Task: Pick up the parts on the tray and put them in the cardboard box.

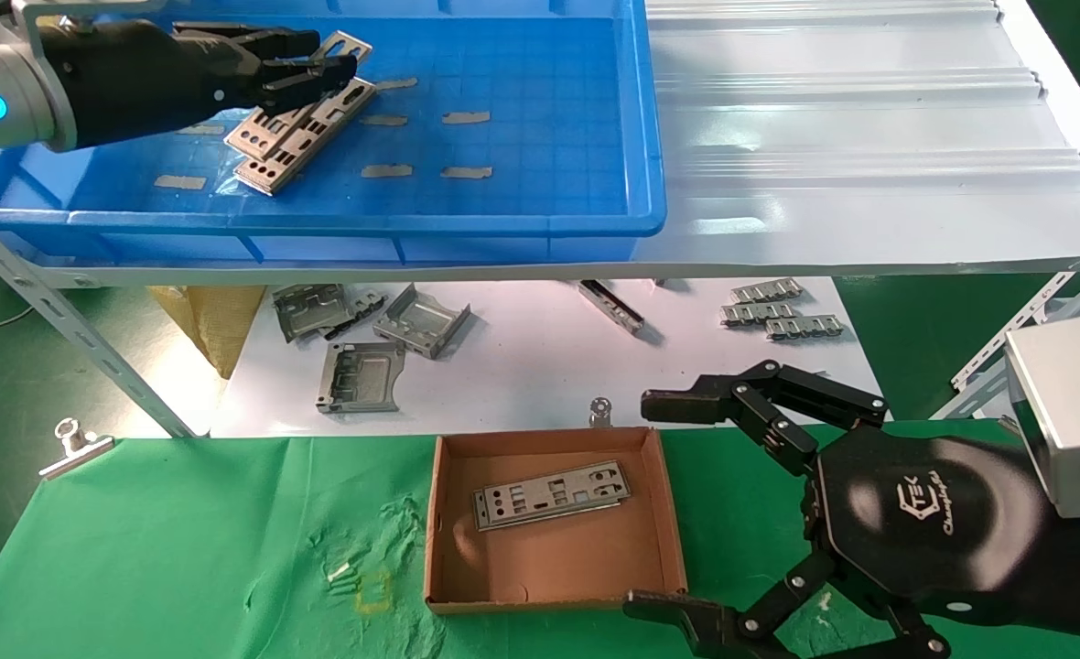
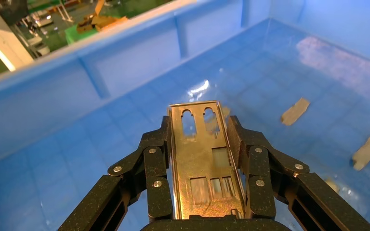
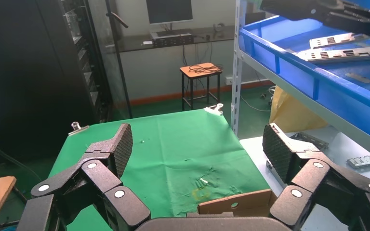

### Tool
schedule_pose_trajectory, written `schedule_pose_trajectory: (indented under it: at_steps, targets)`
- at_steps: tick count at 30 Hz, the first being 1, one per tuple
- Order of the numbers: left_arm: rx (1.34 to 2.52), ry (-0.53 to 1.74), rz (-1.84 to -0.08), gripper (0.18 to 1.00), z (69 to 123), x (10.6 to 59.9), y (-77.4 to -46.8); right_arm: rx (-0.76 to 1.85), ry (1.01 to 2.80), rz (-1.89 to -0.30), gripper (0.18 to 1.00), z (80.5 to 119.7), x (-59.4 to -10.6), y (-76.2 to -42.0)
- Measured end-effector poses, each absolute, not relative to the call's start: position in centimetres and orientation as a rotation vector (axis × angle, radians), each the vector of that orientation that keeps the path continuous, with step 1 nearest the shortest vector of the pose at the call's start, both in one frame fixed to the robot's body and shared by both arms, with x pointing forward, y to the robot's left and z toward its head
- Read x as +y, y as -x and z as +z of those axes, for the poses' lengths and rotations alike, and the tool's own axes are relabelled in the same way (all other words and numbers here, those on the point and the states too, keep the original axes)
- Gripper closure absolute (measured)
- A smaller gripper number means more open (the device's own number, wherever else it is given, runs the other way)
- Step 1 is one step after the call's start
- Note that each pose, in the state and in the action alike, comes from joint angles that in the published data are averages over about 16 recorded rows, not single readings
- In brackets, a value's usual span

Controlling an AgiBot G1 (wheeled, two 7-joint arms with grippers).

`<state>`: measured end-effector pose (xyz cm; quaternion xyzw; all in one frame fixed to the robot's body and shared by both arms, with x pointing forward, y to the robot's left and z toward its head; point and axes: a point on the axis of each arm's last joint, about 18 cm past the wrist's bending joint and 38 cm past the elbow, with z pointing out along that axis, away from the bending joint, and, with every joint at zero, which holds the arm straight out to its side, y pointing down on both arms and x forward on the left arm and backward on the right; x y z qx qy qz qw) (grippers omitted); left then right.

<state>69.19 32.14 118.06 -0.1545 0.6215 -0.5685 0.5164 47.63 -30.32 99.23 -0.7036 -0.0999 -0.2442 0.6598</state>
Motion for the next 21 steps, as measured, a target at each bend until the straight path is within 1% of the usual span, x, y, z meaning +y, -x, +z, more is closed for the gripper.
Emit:
schedule_pose_trajectory:
  at_steps: [7,13,17,21]
  targets:
    - [1.482,0.329,-1.398,0.732,119.3,32.0,-68.1,-0.226,1.592,-0.553,0.178,99.2,-30.3,-47.6]
    - [1.491,0.296,-1.471,0.733,120.0,31.5,-67.0,-0.226,1.592,-0.553,0.178,99.2,-30.3,-47.6]
    - [1.536,0.243,-1.528,0.733,119.8,30.7,-65.9,-0.226,1.592,-0.553,0.178,99.2,-30.3,-47.6]
    - [1.611,0.161,-1.579,0.734,119.2,29.5,-64.5,-0.226,1.592,-0.553,0.178,99.2,-30.3,-47.6]
